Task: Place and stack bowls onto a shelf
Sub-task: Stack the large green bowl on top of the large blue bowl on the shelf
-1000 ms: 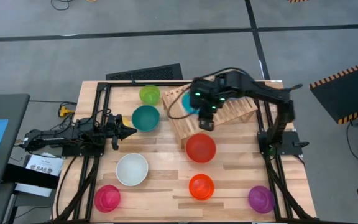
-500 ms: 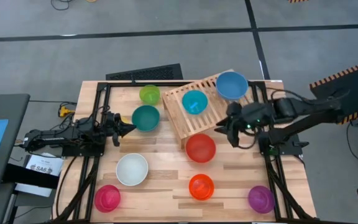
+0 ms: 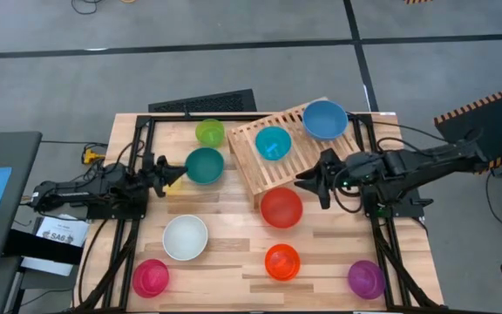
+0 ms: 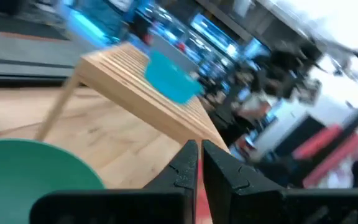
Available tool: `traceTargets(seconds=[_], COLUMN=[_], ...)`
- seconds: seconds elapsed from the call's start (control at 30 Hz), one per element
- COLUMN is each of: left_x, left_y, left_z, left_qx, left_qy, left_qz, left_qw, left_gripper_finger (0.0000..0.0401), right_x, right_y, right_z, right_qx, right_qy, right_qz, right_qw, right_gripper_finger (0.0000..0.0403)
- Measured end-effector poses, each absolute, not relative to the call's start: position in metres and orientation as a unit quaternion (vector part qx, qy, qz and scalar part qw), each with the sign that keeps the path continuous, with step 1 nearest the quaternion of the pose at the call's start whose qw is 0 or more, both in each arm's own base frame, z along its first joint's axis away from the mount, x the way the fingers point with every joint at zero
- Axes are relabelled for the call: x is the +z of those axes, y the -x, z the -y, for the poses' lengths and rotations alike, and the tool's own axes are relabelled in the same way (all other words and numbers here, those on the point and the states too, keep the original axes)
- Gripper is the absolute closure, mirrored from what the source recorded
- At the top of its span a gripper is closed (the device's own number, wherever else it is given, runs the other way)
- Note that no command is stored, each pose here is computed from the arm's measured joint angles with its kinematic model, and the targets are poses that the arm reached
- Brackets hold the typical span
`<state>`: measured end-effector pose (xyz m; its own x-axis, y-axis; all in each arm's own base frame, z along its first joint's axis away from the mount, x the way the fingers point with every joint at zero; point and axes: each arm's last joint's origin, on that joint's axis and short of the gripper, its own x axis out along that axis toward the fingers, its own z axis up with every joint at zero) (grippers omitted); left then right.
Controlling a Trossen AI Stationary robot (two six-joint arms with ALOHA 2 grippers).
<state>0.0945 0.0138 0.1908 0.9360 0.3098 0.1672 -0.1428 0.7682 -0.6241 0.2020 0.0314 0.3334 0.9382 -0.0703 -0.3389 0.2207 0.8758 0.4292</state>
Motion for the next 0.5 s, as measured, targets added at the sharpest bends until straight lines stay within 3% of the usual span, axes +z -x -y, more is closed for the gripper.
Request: traceTargets(seconds=[0.17,0.5], left_x=[0.216,0.276], left_y=[-0.098,-0.132], left_z=[-0.016,-0.021], left_qx=[0.164,0.284], left_qy=[0.343,0.282], left_qz=[0.105,-0.114], left_qw=[0.919,0.909], left_gripper_finger=[0.0334,0.0201], right_x=[0.342,0.361], right_y=[-0.193,-0.164], right_z=[-0.023,-0.008], right_qx=[-0.074,-0.091], right_qy=[-0.200,-0.187], right_qz=[-0.135,-0.077], right_qw=[0.968,0.975], right_gripper_finger=[0.0246,0.0246])
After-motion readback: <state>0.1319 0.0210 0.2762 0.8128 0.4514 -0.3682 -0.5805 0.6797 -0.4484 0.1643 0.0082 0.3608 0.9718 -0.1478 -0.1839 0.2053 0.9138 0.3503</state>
